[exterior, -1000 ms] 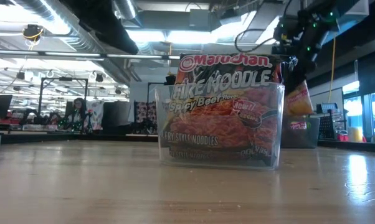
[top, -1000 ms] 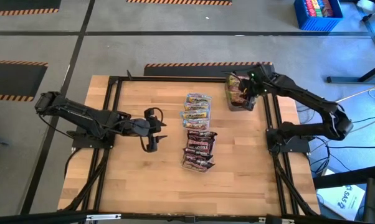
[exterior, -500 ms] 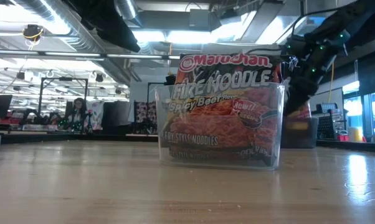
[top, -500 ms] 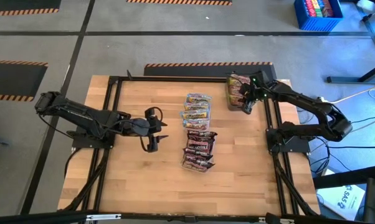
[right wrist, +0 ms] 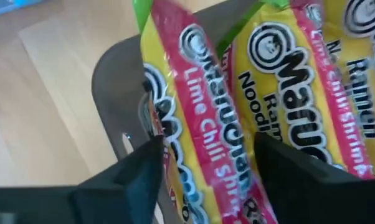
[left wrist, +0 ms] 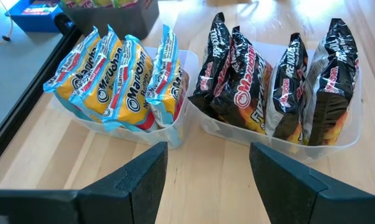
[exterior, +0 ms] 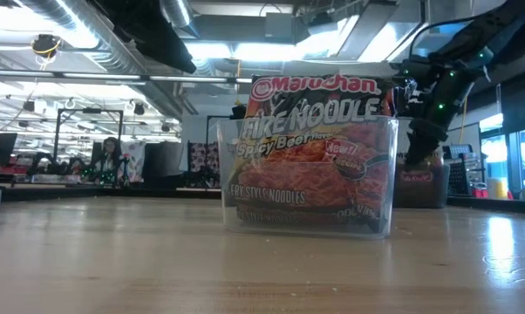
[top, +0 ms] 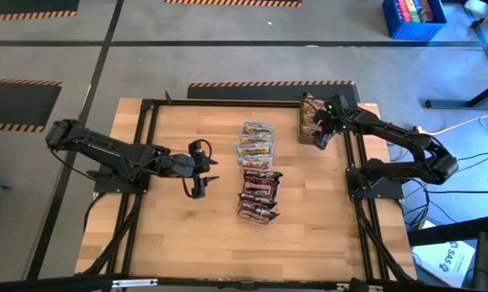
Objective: Sort Maruchan noodles
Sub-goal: Put the green noodle pack into the black bin, then return to Home Position
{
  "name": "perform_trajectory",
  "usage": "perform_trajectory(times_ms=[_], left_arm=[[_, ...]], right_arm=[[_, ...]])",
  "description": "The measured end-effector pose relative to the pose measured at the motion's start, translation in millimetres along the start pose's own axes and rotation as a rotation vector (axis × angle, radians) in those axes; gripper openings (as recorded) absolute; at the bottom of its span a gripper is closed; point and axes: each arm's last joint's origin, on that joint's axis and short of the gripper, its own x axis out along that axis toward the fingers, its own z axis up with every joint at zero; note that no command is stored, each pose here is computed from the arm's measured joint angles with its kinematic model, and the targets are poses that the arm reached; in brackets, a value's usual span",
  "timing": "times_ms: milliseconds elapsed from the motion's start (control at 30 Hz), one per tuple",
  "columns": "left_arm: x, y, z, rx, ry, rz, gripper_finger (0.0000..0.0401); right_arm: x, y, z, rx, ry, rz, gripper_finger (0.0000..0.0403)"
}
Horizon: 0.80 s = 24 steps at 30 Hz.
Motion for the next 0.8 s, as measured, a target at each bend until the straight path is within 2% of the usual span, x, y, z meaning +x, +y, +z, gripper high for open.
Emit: perform_trajectory(times_ms=[200, 333, 433, 633, 800], left_arm=[[0.0, 0.0, 0.1, 0.000, -0.001, -0.002, 0.0223], [0.2, 0.9, 1.7, -0.001, -0.018, 0.019, 0.0222], [-1.5, 6.8, 3.2, 0.032, -0.028, 0.046, 0.0209], [-10.5, 38.9, 9.3, 0.071, -0.061, 0.083, 0.0129], [-20.7, 67.5, 10.5, 0.039, -0.172, -0.019, 0.0054]], right_arm=[[-27.0, -4.7, 23.2, 0.049, 0.027, 0.027, 0.0273], [-52.7, -5.9, 41.6, 0.075, 0.003, 0.090, 0.0275], [-68.5, -0.1, 56.4, 0.066, -0.071, 0.136, 0.0266], [-83.8, 26.1, 75.5, -0.013, -0.248, 0.234, 0.0230], [-83.9, 43.8, 80.3, -0.053, -0.380, 0.327, 0.0161]])
